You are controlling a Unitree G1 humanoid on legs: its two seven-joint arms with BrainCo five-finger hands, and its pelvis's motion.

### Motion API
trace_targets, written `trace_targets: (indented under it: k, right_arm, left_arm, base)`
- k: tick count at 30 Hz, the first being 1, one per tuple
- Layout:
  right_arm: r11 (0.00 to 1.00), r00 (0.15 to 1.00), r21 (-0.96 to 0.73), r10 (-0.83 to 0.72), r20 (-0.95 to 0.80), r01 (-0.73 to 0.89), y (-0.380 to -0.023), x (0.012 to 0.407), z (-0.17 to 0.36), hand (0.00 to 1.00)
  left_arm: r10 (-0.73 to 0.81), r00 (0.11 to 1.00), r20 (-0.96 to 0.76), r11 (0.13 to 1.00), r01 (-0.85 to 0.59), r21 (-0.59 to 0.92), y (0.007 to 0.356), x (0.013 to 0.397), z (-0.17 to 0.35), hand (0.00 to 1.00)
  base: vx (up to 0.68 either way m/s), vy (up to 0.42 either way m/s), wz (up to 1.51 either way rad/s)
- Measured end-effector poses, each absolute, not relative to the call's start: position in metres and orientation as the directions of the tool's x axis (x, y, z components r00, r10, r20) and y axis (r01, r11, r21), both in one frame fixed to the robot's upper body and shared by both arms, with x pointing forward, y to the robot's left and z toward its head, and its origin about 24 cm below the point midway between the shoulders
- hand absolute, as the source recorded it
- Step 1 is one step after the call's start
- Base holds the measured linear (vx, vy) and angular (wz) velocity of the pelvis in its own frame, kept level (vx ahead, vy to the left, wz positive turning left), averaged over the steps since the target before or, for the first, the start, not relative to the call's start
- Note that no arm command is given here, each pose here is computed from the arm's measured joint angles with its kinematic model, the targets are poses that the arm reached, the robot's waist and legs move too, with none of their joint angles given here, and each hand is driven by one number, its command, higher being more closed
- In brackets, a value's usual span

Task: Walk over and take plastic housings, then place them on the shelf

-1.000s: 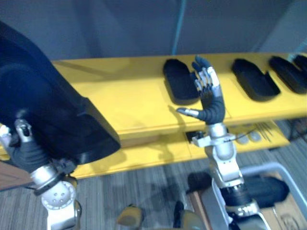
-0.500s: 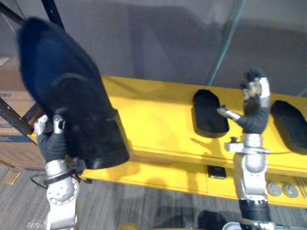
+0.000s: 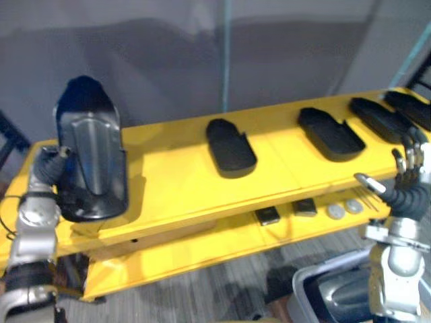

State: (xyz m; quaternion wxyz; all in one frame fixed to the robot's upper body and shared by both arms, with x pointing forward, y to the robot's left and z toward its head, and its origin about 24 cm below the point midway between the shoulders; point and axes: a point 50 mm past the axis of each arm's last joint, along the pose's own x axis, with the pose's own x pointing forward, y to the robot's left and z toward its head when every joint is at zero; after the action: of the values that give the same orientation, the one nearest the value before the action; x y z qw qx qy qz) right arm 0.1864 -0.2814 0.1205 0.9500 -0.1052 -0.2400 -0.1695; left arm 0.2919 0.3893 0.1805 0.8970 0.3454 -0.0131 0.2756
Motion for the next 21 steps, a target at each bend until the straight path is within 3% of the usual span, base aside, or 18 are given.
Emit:
trace_targets:
  k: [4, 9, 15, 21]
  right_arm:
    - [0.93, 0.856, -0.138, -0.246, 0.454, 0.34, -0.282, 0.179, 0.114, 0.0]
    - [0.932, 0.878, -0.157, -0.238, 0.415, 0.327, -0.283, 0.171, 0.106, 0.0]
    - [0.929, 0.886, -0.151, -0.258, 0.386, 0.337, -0.282, 0.171, 0.102, 0.0]
    - [0.937, 0.898, -0.14, -0.252, 0.361, 0.319, -0.275, 0.175, 0.098, 0.0]
  left_arm:
    - [0.518, 0.837, 0.177, 0.638, -0.516, 0.572, 0.391, 0.304, 0.198, 1.0]
    - [0.578, 0.816, 0.005, 0.655, -0.468, 0.593, 0.399, 0.307, 0.185, 1.0]
    - [0.666, 0.709, -0.232, 0.67, -0.432, 0.603, 0.416, 0.296, 0.147, 1.0]
    - [0.702, 0.654, -0.282, 0.651, -0.429, 0.626, 0.42, 0.292, 0.14, 1.0]
  base:
    - [0.0, 0.004, -0.35]
    - [-0.01, -0.014, -0.2]
    - [0.0, -0.009, -0.05]
    - [0.01, -0.001, 0.0]
